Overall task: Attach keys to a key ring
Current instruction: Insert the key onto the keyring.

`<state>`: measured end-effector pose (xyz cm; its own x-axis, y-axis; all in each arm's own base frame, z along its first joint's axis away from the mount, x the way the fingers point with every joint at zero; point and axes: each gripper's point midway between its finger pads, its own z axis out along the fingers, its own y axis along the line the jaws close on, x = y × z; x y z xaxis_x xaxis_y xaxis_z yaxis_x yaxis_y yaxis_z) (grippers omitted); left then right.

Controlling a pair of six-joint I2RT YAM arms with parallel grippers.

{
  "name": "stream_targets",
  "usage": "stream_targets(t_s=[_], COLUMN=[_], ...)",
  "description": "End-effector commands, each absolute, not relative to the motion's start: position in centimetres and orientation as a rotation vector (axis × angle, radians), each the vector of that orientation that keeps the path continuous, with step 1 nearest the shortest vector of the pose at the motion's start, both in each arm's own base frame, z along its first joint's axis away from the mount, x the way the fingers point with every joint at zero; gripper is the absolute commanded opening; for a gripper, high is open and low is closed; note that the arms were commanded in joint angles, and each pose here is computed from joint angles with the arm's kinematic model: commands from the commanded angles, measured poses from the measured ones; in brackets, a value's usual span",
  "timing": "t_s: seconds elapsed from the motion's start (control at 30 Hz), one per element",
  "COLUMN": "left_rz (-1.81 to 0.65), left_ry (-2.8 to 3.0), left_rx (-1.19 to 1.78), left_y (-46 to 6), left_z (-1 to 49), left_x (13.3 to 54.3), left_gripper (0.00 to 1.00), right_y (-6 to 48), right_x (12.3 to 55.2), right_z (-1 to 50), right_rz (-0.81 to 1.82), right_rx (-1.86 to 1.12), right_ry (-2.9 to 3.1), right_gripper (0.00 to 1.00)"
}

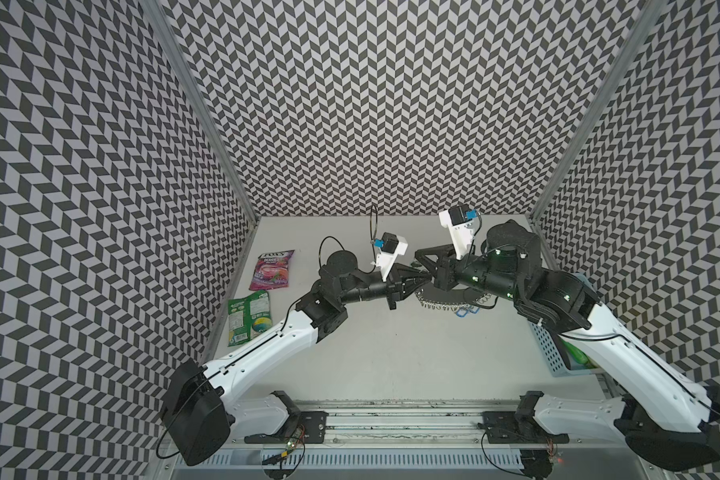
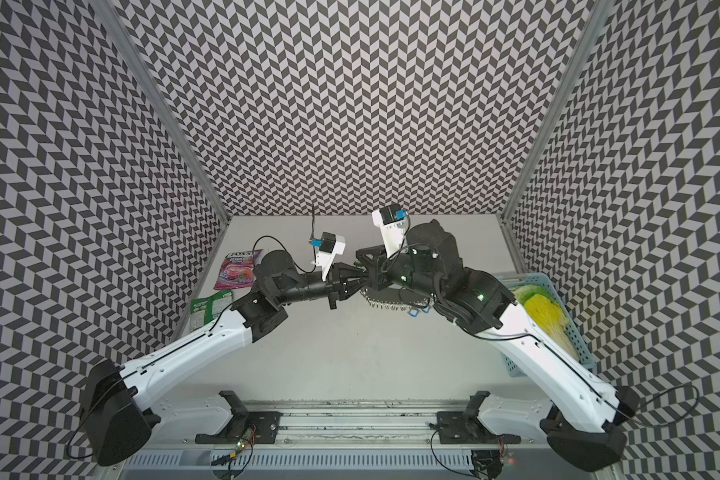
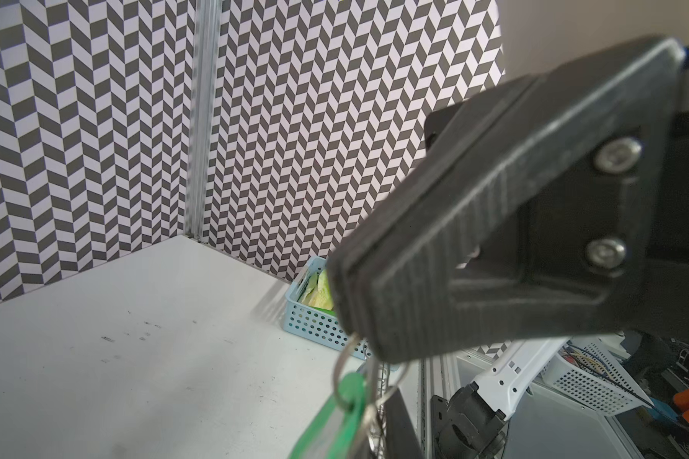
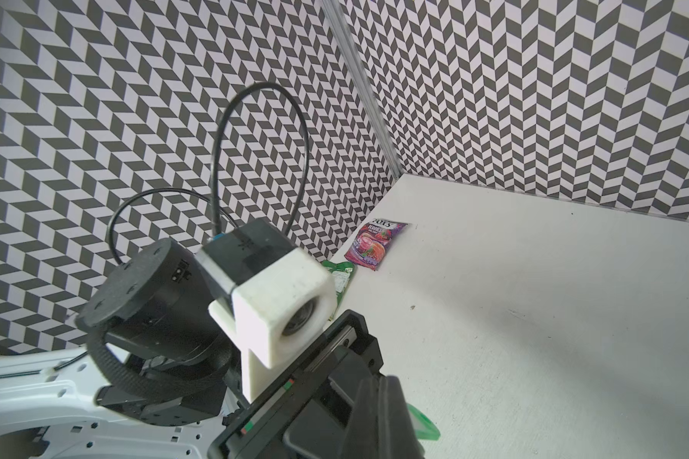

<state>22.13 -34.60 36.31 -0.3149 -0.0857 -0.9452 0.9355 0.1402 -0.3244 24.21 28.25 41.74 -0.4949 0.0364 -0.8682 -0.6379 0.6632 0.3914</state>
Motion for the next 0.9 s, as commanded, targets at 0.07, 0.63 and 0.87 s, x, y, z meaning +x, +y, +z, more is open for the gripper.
stream_targets(t_s=[0.07, 0.63, 0.87], left_rz=[-1.319, -1.334, -1.324], left_ry=[1.365, 1.361, 1.363], left_rx=[0.850, 0.855, 0.852], left_y=[-33.9, -33.9, -33.9], left_z=[39.3, 39.5, 39.4], left_x=[22.1, 21.8, 21.9], left_gripper=[0.00, 0.00, 0.00], right_y=[27.7, 27.7, 27.8], right_x=[24.0, 23.6, 23.5], right_z=[43.1, 41.6, 41.8], right_rz=[0.864, 0.831, 0.836], right_rx=[-0.454, -0.463, -0.462], right_ry=[1.870, 1.867, 1.861], right_gripper=[0.00, 0.00, 0.00])
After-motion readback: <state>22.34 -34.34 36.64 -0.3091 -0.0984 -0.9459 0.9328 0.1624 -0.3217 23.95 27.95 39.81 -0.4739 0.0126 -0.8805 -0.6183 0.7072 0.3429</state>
